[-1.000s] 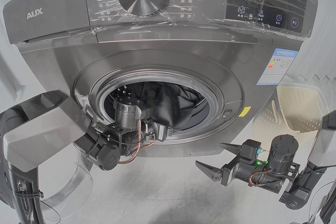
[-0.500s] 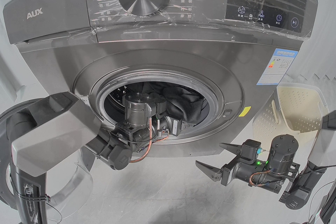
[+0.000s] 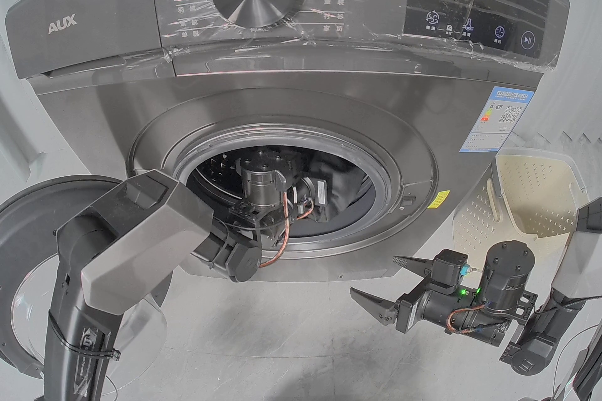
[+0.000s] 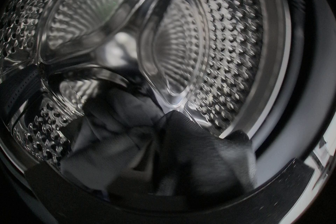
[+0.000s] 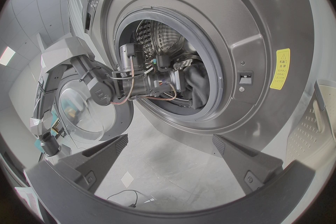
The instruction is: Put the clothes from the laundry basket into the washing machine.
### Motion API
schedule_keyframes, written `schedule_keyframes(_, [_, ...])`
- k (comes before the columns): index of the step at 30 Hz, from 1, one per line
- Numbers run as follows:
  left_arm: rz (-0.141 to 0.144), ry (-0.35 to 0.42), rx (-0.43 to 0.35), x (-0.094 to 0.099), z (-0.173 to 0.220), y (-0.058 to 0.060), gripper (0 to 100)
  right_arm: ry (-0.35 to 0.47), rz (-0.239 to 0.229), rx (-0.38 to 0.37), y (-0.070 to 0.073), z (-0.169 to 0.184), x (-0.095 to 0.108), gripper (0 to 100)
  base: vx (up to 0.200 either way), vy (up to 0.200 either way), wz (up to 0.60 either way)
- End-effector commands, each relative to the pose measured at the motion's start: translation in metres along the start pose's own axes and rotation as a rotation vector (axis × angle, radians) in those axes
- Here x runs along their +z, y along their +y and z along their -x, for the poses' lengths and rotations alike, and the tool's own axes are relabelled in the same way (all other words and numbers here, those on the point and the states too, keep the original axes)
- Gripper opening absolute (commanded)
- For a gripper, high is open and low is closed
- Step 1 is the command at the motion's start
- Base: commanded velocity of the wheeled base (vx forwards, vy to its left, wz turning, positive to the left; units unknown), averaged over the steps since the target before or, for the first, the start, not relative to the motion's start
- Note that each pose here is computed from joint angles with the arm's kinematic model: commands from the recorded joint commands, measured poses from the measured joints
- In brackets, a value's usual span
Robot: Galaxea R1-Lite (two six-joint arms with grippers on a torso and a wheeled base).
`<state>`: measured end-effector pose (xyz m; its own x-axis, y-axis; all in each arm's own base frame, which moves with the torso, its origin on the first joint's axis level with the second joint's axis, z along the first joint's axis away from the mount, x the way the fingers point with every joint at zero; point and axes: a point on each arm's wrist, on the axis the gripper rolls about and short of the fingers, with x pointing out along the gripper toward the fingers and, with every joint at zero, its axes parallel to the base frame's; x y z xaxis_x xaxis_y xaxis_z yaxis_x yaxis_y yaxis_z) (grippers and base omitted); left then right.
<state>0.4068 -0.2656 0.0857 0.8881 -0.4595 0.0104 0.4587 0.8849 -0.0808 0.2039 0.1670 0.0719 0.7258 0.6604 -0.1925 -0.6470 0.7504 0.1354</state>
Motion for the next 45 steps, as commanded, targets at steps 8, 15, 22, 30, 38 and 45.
schedule_keyframes(8, [0.100, -0.177, 0.320, 0.009, -0.054, 0.076, 0, 0.001, 0.000, 0.002, 0.000, 0.000, 0.000, 100, 0.000, 0.000, 0.00])
schedule_keyframes(15, [0.115, -0.195, 0.363, 0.019, -0.056, 0.090, 0, 0.001, 0.000, 0.000, 0.000, -0.001, 0.000, 100, 0.000, 0.000, 0.00])
schedule_keyframes(22, [0.096, -0.050, 0.320, -0.012, -0.042, 0.070, 0, 0.003, 0.001, 0.003, 0.001, 0.000, -0.001, 100, 0.000, 0.000, 0.00])
schedule_keyframes(30, [0.074, 0.018, 0.202, 0.003, -0.018, 0.057, 100, 0.001, 0.001, 0.003, 0.001, 0.000, 0.000, 100, 0.000, 0.000, 0.00])
schedule_keyframes(38, [-0.109, 0.120, 0.081, 0.009, 0.015, 0.041, 100, 0.003, 0.001, 0.003, 0.001, 0.000, -0.001, 100, 0.000, 0.000, 0.00])
schedule_keyframes(45, [-0.348, 0.185, -0.023, -0.012, 0.034, 0.039, 100, 0.003, 0.001, 0.003, 0.001, 0.000, -0.001, 100, 0.000, 0.000, 0.00])
